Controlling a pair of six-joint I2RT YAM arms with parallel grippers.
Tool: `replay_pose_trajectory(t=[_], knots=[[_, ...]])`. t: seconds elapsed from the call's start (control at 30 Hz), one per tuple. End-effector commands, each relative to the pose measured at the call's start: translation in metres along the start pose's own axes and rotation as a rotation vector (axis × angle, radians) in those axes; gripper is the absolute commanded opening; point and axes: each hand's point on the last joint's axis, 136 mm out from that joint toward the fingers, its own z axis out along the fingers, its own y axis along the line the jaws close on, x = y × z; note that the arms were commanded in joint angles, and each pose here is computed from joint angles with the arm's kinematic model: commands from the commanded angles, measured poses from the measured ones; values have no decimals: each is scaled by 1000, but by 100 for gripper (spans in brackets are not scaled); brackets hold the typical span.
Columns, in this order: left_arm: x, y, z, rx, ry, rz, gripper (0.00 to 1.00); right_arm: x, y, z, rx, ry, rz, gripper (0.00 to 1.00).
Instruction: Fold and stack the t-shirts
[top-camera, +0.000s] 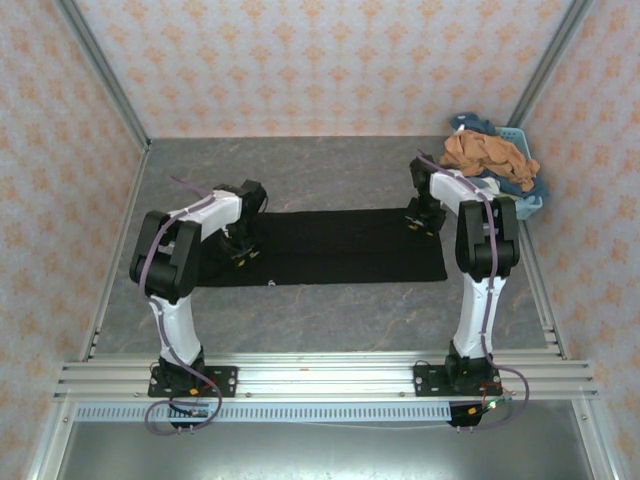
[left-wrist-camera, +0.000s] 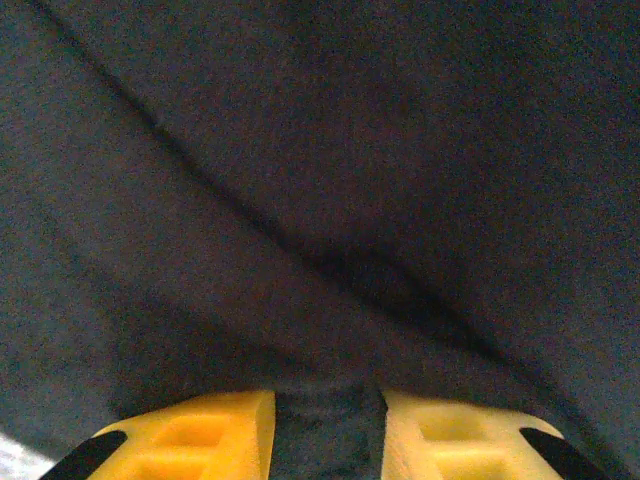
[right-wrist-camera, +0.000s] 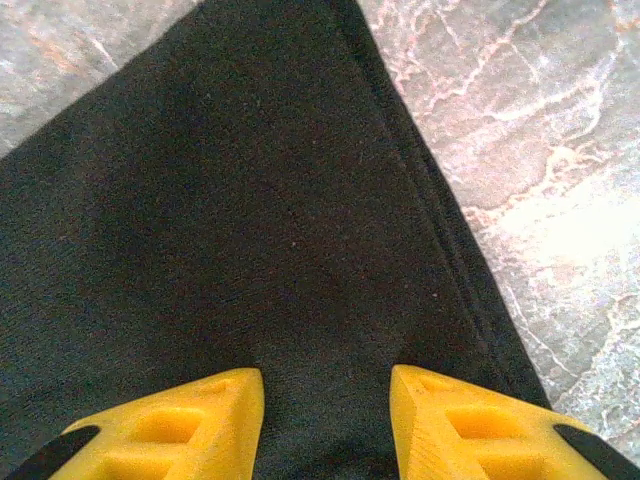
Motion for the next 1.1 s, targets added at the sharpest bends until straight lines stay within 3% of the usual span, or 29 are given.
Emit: replay_pose_trajectory(t=[0.0,0.23,0.4,0.6,0.93,1.07], knots=[[-34,-8,8,-4,-41,-16,31,36,-39,6,156,92,60,40],[-106,-84,9,77,-79,106,32,97,-48,-3,116,177,261,41],[-138,-159,3,229,-117,110,33,174,-32,-1,85,261,369,42],[-127,-251,3,495,-98,118,32,264,-10,10,67,352,460,43],[-93,-346,-6,789,-127,131,32,305,51,17,7,378,456,43],[-88,-349,-14,782,-143,154,32,322,70,17,-9,418,440,44]])
